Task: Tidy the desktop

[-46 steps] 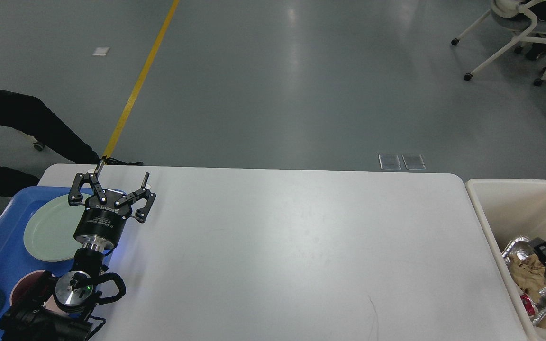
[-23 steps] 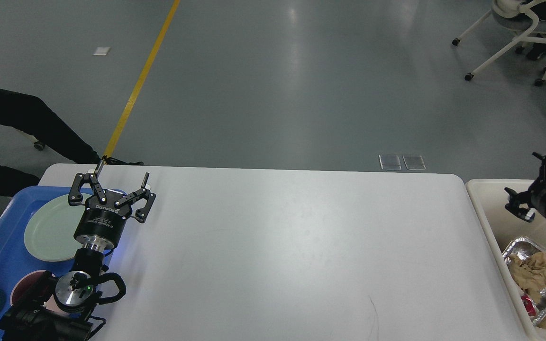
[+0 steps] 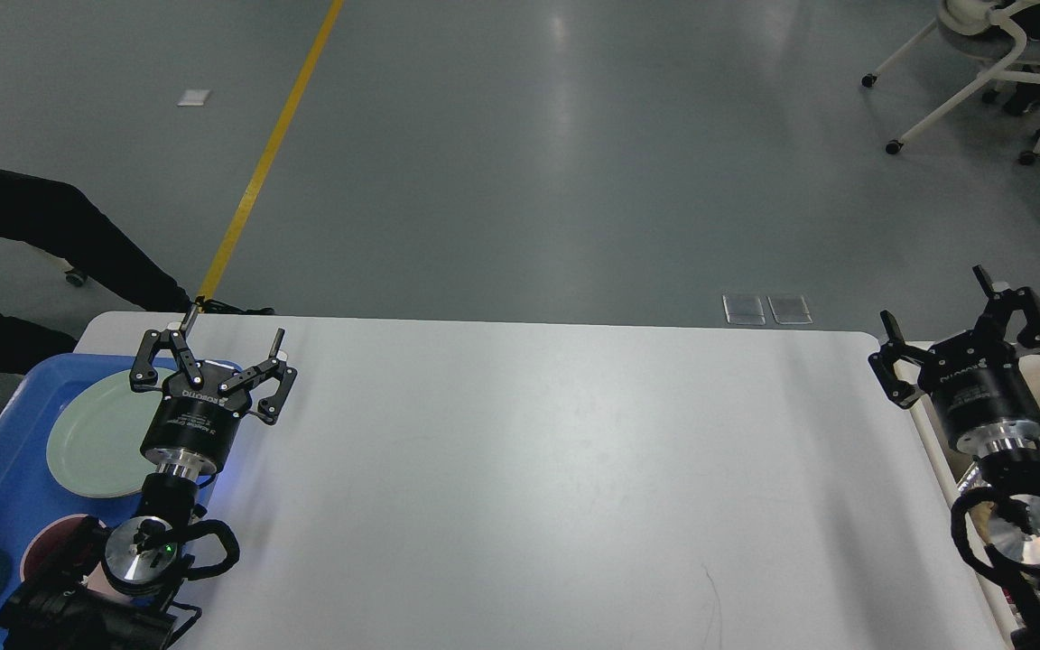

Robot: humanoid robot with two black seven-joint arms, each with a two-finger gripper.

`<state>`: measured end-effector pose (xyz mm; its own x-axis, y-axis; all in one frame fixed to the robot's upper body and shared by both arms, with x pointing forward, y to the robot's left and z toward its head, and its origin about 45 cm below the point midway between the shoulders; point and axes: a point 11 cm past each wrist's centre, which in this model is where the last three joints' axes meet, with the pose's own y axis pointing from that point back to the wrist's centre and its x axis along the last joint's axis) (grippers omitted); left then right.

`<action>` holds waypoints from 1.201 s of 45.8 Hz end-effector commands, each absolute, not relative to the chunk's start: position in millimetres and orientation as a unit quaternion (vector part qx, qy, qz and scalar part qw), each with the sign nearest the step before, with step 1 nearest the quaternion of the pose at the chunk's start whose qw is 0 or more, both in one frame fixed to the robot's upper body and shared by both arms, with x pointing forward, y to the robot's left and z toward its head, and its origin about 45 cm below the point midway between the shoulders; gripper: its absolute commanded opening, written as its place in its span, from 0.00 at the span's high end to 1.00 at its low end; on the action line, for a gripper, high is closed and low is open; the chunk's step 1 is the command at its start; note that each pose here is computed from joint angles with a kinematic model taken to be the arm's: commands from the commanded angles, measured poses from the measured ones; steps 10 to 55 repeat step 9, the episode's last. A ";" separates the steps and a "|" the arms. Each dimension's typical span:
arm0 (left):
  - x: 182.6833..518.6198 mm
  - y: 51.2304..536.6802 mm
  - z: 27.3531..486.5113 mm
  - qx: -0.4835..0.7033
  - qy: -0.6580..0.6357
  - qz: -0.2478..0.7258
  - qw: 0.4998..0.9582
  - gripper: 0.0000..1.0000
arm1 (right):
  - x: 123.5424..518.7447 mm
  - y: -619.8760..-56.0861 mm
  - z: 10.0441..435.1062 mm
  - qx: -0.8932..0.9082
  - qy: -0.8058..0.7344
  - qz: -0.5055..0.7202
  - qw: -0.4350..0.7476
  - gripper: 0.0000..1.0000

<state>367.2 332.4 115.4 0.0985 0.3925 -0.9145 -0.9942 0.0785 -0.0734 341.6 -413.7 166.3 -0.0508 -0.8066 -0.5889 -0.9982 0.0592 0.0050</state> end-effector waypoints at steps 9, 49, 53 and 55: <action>367.2 332.5 115.3 -0.394 0.381 0.553 0.627 0.03 | 330.6 -395.7 147.6 -0.652 0.690 0.218 0.225 0.00; 367.2 332.5 115.3 -0.394 0.381 0.553 0.627 0.03 | 330.6 -395.7 147.6 -0.652 0.690 0.218 0.225 0.00; 367.2 332.5 115.3 -0.394 0.381 0.553 0.627 0.03 | 330.6 -395.7 147.6 -0.652 0.690 0.218 0.225 0.00; 367.2 332.5 115.3 -0.394 0.381 0.553 0.627 0.03 | 330.6 -395.7 147.6 -0.652 0.690 0.218 0.225 0.00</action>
